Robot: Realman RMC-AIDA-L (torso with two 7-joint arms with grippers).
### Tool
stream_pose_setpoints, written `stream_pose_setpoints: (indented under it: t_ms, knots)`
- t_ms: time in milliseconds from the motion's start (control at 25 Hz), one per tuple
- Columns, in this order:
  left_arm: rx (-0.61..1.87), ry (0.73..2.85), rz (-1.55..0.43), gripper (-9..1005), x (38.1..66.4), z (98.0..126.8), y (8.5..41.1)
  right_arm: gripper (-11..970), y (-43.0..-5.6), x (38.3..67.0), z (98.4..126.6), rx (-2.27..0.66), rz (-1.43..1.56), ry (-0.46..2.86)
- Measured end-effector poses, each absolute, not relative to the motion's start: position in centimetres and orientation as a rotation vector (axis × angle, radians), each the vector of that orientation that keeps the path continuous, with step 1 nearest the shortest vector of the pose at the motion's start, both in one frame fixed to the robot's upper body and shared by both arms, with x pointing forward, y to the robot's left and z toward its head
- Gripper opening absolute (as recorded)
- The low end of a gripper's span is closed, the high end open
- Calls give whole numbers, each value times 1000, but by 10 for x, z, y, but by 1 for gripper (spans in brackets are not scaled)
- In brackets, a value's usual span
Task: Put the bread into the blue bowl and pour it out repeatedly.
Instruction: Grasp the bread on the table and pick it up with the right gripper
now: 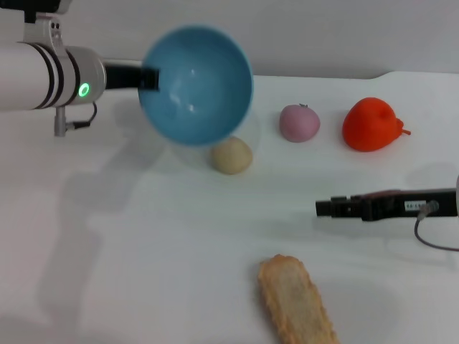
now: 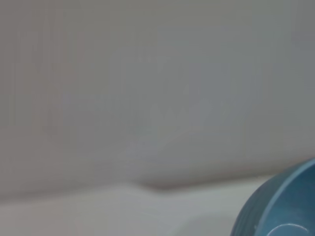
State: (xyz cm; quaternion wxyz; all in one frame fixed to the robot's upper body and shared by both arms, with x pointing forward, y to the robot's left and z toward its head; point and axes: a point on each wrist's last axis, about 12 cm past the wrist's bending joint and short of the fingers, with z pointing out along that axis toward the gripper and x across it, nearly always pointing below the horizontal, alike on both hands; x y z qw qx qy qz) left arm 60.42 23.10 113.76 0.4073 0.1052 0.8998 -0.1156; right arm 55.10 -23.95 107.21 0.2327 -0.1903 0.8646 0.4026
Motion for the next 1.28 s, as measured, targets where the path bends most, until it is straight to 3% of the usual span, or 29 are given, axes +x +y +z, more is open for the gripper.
stream_pose_setpoints:
  t_ms: [280, 640, 1280]
  knots:
    - [330, 2487, -339, 17, 596, 1137, 231, 489, -221, 543, 1070, -652, 1149, 2501]
    - [313, 2504, -346, 16, 591, 1134, 236, 475, -198, 538, 1058, -840, 944, 2777]
    - [317, 2501, -341, 17, 592, 1135, 236, 451, -177, 540, 1058, -875, 969, 2729]
